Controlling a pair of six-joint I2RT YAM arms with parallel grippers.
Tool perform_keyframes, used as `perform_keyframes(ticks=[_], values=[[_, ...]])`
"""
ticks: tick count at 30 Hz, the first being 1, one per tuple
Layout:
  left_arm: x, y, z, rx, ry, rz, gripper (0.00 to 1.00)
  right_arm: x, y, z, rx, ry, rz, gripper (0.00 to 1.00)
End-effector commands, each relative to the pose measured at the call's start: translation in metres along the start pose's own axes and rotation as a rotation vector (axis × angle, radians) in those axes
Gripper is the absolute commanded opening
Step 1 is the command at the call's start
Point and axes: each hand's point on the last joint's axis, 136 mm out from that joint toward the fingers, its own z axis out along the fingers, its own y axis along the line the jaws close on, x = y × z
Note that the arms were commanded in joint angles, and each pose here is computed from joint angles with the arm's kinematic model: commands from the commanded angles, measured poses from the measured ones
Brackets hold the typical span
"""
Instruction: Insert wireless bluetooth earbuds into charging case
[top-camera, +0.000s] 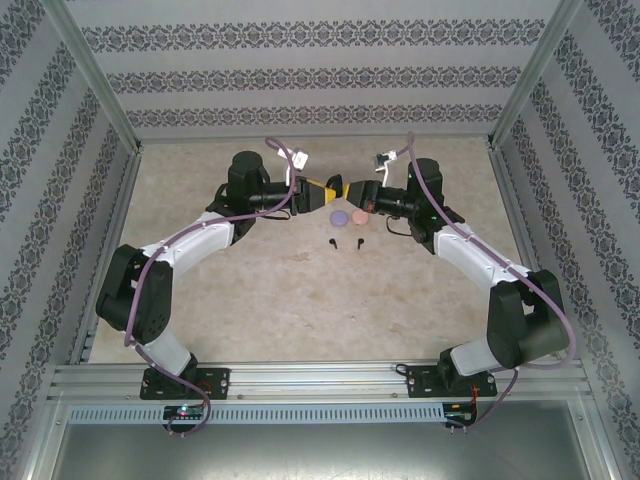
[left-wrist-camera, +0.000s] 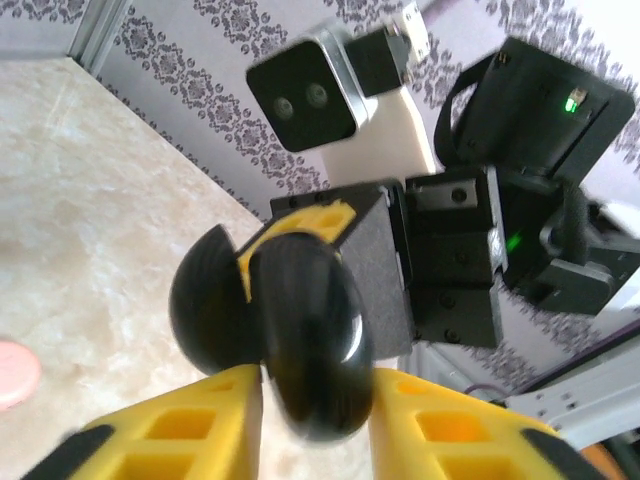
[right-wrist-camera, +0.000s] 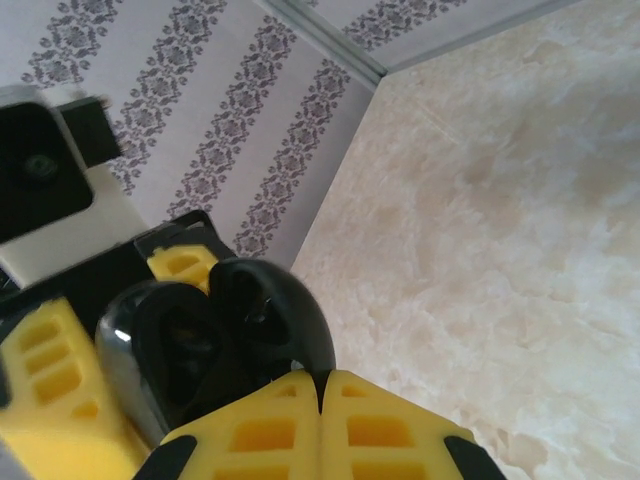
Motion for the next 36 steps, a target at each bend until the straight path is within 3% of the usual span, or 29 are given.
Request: perform_keyframes(ticks=[1,7,14,24,36], values=[[-0.001,-0.007,0.002,-0.028,0.0,0.053,0.52,-0.015,0.0,-0.004,0.044,-0.037,-0.033,0.0],[-0.007,-0.008,-0.017,-0.116,0.095,0.157,0.69,-0.007,-0.02,-0.01,0.17,0.019,-0.093,0.0],[0.013,-0.015,-0.03,-0.078,0.351,0.162,0.73,0.007,-0.039,-0.011,0.267,0.144,-0.224,0.0],[0.032,-0.004,-0.029,-0.038,0.508,0.109,0.71,0.031,-0.033,-0.01,0.255,0.322,-0.334,0.0],[0.04,0.008,-0.017,0.019,0.523,0.043,0.62,0.046,-0.02,0.011,0.22,0.372,-0.356,0.0]])
